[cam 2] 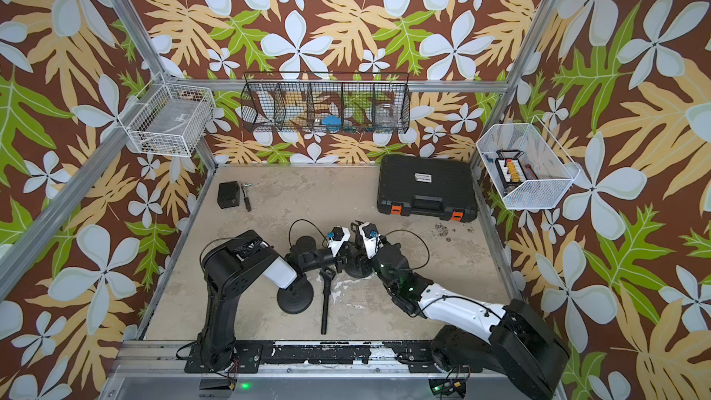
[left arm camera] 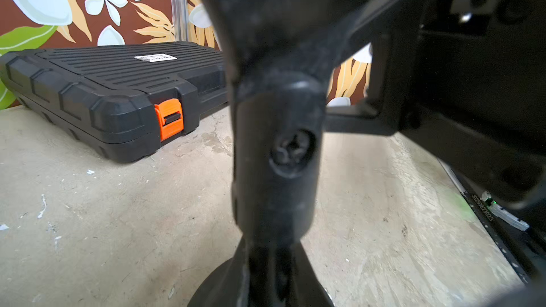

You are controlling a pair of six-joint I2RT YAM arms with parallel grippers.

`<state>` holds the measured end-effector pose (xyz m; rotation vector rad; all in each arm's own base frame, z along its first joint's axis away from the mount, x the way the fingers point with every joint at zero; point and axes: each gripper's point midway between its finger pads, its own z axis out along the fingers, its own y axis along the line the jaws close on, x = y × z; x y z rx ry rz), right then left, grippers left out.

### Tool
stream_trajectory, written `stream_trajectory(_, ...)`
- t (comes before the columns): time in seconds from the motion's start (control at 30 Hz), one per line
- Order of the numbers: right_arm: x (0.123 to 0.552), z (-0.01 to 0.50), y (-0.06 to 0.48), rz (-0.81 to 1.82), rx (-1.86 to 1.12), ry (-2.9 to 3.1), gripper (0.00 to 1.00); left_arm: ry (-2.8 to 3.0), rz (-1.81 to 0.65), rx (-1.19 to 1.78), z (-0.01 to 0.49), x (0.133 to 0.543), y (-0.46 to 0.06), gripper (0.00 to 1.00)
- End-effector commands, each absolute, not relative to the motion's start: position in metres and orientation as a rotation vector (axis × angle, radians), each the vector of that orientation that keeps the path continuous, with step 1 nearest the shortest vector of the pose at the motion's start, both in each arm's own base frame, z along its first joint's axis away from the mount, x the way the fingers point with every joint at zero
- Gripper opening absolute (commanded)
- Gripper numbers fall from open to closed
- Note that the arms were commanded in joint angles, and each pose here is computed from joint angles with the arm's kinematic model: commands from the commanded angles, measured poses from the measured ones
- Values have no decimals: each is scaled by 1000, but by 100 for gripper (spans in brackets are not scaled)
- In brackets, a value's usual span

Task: Assemble a microphone stand
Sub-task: Screw the microphone stand pole into the microphone stand base.

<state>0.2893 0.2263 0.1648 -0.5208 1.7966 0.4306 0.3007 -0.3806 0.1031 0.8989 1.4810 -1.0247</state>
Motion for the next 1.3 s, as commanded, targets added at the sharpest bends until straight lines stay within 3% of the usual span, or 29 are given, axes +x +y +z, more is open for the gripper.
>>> stream_trajectory(0.0, 269, 170, 239, 597, -735, 1725, 69, 1549, -1031, 894, 89, 301, -379, 12)
stream_trajectory(0.17, 274, 176, 226, 664, -832, 1667, 59, 1552, -1033, 902, 87, 300, -379, 12)
stream_trajectory(0.8, 302, 169, 245, 712, -977, 1614, 48, 1542, -1059, 924, 87, 296, -382, 12)
stream_trajectory(0.9, 306, 169, 246, 709, -973, 1619, 32, 1544, -1058, 923, 86, 296, -382, 12)
stream_trajectory(1.1, 305, 164, 246, 721, -959, 1638, 22, 1545, -1057, 920, 87, 297, -383, 13)
stream_trajectory(1.27, 314, 153, 237, 700, -828, 1713, 0, 1531, -1067, 907, 92, 295, -381, 30)
